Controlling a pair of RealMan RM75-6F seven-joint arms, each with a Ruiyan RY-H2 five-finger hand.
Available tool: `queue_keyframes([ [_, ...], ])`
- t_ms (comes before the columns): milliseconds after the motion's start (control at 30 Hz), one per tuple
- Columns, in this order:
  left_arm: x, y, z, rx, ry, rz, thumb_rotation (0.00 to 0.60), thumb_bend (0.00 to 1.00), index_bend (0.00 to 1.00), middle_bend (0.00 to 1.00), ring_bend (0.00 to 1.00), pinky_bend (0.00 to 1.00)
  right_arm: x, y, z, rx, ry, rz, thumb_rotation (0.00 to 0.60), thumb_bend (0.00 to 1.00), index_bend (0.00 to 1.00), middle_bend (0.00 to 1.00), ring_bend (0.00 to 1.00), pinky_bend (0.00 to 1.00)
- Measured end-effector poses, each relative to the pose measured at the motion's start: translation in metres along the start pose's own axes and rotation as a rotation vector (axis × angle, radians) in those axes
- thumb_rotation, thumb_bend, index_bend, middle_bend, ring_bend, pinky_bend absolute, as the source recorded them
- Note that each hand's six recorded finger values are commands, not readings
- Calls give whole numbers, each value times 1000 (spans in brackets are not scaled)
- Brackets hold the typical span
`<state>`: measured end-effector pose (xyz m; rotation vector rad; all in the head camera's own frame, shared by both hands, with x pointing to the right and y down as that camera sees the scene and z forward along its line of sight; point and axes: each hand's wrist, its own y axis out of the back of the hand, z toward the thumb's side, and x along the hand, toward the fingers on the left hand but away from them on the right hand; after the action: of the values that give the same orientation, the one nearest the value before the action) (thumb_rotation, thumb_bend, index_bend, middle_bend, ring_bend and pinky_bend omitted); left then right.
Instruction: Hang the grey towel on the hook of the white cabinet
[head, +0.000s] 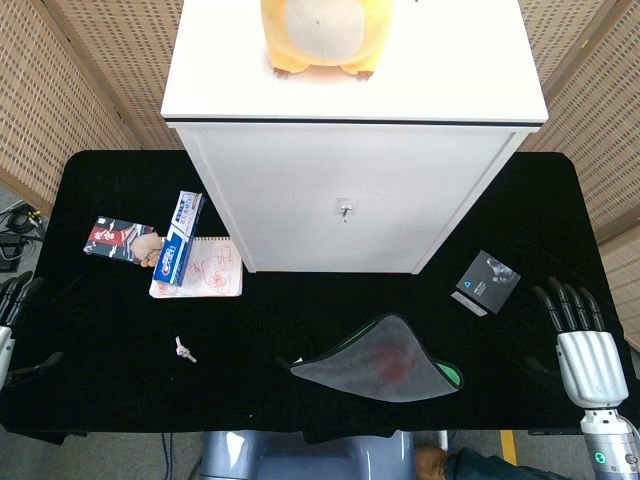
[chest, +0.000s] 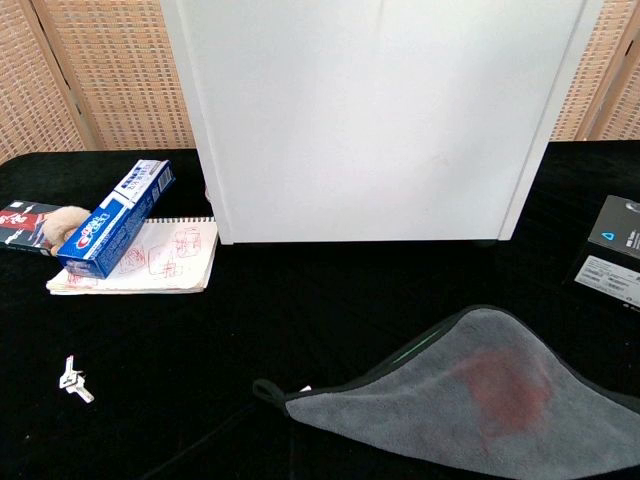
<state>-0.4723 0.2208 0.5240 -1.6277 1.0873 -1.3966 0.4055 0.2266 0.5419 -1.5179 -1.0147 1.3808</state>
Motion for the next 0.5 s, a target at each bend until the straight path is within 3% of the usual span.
queue_keyframes([
  [200,-1,0,-1,0,1,-3,600,0,0,0,0,0,1,0,2,0,8,4,600,0,0,8,0,0],
  [233,-1,0,-1,-1,2,-4,600,0,0,0,0,0,2,0,3,-2,12,5,600,0,0,43,13,0],
  [300,-1,1,-2,-3,6,-3,600,0,0,0,0,0,1,-1,7,-7,25,11,600,0,0,305,202,34],
  [333,-1,1,-3,-5,8,-3,600,0,0,0,0,0,0,-3,10,-11,38,19,600,0,0,459,337,109],
  [367,-1,1,-4,-6,12,-3,600,0,0,0,0,0,-1,-4,13,-13,53,26,600,0,0,546,420,182],
  [400,0,1,-4,-7,14,-3,600,0,0,0,0,0,-3,-5,16,-16,70,34,600,0,0,693,562,364],
  [467,1,1,-5,-8,17,-5,600,0,0,0,0,0,-9,-10,27,-25,122,65,600,0,4,858,723,638],
  [500,2,1,-5,-8,18,-6,600,0,0,0,0,0,-13,-13,33,-33,148,83,600,0,14,911,776,730],
])
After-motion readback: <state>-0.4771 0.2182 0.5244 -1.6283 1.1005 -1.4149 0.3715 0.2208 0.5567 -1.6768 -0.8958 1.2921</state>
